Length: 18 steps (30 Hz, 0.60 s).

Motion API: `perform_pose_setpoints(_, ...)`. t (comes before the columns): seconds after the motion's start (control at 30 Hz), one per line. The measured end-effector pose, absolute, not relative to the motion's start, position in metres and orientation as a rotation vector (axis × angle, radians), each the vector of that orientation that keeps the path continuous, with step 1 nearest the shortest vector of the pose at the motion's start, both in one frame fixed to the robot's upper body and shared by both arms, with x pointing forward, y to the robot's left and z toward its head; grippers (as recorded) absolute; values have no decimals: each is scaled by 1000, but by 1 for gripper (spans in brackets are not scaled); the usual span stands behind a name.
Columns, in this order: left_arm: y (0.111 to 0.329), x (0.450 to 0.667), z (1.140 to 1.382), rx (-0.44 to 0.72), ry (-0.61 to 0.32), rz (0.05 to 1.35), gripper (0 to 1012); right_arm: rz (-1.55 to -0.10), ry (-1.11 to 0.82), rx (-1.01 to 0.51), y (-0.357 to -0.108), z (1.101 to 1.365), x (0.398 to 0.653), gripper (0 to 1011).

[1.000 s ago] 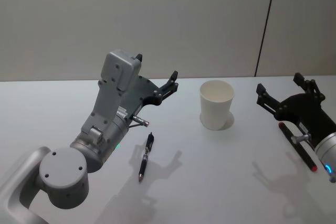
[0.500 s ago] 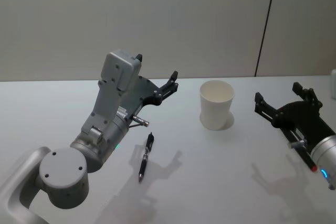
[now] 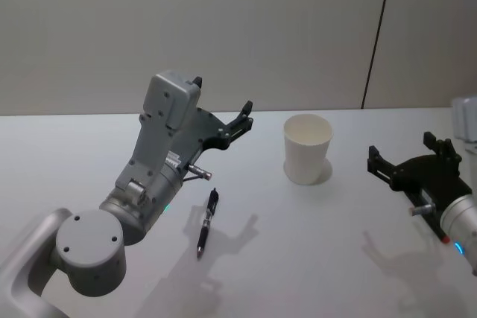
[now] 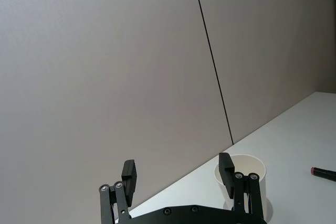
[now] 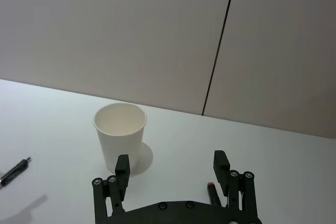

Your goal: Place the pen into the pen holder.

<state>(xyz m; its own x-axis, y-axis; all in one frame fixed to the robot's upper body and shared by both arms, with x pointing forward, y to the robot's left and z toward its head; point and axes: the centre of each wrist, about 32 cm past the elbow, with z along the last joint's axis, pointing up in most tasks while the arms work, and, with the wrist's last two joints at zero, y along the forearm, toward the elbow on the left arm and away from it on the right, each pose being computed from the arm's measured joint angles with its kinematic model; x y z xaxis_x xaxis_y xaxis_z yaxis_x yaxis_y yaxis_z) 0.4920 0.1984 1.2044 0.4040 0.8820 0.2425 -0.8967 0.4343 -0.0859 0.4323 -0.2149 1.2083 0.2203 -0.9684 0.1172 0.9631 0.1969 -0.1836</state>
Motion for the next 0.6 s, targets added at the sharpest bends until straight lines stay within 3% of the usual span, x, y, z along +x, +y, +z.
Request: perform_pose_setpoints(0.6,198,492,1204,61,-268,1124,1003,-1399,54,-387,-216,1217,451,1002)
